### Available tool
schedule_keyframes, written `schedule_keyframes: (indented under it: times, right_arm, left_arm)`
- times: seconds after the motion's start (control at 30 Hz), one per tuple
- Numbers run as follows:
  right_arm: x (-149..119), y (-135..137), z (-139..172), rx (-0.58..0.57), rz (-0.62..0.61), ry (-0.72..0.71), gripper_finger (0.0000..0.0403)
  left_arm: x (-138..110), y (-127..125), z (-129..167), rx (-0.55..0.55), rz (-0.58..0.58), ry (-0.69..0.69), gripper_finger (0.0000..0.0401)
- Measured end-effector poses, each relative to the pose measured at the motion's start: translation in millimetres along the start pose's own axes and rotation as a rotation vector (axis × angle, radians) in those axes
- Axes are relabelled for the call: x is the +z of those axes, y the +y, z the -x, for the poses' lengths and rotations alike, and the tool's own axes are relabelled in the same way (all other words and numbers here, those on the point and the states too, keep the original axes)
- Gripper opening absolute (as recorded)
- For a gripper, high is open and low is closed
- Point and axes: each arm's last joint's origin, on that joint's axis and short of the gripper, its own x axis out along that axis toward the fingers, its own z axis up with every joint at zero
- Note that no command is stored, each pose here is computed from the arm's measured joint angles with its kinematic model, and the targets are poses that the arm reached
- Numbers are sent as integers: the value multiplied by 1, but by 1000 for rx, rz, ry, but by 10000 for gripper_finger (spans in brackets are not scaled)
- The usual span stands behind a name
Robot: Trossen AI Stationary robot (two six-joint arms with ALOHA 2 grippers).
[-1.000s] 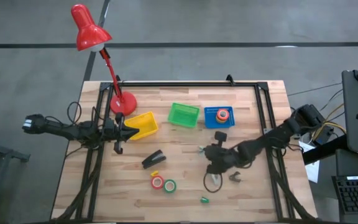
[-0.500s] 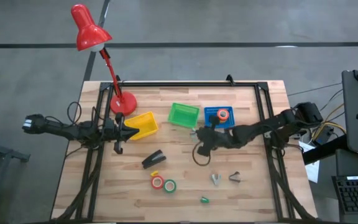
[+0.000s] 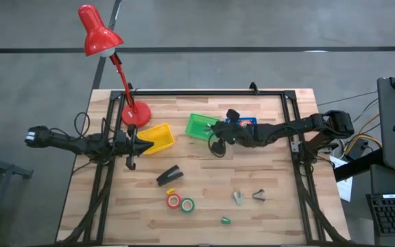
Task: Pick and place Stapler, Stapler remover, tape
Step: Put the top light blue staple remover in the green basket
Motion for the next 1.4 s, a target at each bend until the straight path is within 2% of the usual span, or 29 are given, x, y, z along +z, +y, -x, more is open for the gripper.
schedule_keyframes:
  times: [0.27, 0.73, 1.4]
  right_arm:
    - [1, -18, -11, -25, -48, 2, 8]
    - [-15, -8, -33, -30, -17, 64, 8]
    - [-16, -8, -34, -32, 4, 62, 8]
  left_arm:
    - [0, 0, 0, 0, 0, 0, 10]
    - [0, 0, 0, 0, 0, -1, 10]
    - [0, 0, 0, 0, 0, 1, 10]
